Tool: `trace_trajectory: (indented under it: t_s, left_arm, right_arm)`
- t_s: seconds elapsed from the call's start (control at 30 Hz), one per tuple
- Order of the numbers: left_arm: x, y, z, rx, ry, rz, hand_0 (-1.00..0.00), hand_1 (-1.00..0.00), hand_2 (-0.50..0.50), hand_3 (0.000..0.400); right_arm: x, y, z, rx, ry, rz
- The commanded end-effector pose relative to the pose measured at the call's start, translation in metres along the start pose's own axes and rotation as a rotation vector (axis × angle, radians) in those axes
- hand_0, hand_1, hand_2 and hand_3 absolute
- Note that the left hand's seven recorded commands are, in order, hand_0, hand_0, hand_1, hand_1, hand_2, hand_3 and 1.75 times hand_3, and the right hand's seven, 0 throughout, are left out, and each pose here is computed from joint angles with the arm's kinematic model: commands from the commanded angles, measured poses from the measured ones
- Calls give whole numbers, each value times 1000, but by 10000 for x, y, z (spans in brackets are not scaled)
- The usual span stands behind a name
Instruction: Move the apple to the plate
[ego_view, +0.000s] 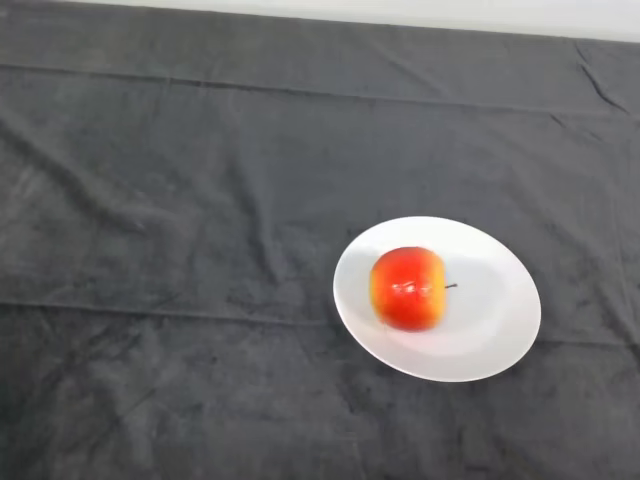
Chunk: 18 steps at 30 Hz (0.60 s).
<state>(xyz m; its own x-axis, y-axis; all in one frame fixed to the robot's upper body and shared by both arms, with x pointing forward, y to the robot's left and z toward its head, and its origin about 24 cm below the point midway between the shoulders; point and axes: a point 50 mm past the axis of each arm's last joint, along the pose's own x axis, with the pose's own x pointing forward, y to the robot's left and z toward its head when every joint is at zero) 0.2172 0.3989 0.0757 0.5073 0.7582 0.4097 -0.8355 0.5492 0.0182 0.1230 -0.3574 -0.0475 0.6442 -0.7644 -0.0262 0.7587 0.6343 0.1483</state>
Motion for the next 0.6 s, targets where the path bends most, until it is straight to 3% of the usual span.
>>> trace_trajectory:
  t_s: [0.03,0.6]
  left_arm:
    - [15,-79,-30,-45,37,28,0,0,0,0]
    - [-10,-137,-40,-46,30,-38,0,0,0,0]
  right_arm:
    - [-701,-114,-628,-25,373,-64]
    - [-701,-114,-628,-25,373,-64]
